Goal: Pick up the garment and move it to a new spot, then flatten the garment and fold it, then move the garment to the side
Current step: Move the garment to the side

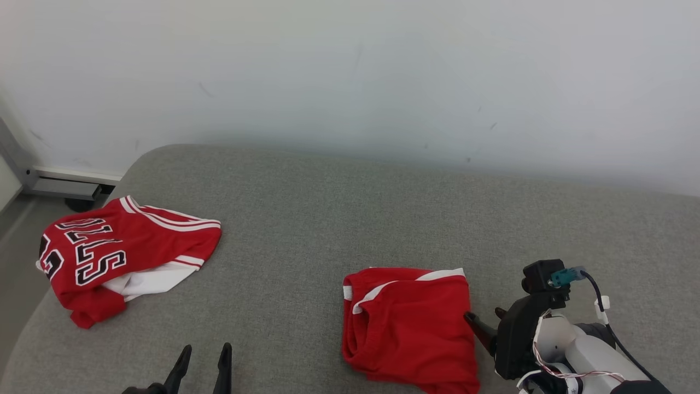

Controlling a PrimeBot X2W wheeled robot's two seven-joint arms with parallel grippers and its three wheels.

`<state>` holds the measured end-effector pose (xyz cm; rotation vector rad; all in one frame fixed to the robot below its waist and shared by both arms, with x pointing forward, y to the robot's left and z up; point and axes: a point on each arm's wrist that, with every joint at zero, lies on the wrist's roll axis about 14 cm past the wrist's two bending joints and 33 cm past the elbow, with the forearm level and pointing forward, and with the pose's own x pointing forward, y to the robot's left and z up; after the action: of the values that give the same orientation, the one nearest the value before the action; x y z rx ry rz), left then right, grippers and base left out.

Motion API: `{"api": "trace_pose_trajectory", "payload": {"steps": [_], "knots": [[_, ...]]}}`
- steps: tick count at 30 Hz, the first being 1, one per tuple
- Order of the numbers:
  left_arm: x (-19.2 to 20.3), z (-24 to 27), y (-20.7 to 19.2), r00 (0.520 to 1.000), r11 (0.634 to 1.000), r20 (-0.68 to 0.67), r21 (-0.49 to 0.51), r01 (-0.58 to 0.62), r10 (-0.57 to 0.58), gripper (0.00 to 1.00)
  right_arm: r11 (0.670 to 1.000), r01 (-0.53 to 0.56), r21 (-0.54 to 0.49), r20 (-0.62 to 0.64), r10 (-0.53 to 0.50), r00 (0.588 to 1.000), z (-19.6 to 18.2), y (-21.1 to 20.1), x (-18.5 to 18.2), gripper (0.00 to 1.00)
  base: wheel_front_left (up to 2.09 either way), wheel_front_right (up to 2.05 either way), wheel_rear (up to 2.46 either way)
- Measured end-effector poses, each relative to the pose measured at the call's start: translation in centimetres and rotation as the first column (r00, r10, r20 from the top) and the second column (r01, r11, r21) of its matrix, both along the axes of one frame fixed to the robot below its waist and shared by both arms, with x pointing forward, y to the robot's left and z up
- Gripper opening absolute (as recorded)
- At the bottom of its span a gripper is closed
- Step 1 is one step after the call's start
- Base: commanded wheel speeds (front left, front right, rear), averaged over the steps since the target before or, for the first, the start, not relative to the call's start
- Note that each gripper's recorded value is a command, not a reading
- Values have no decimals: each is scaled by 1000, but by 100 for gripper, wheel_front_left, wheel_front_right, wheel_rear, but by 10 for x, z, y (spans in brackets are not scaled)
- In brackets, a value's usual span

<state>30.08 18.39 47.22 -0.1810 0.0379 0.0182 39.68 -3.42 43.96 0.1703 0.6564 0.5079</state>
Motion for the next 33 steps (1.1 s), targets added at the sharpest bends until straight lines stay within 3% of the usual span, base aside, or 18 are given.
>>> {"api": "trace_pose_trajectory", "payload": {"steps": [32,33], "knots": [[4,-2,11,999,999,-14,-17,-41,41,100,995,-52,-80,-244,31,969,-52,28,-3,100,0,0,0],[4,-3,11,999,999,-17,-18,-40,40,100,995,-53,-80,-248,32,968,-52,29,-2,84,0,0,0]]}}
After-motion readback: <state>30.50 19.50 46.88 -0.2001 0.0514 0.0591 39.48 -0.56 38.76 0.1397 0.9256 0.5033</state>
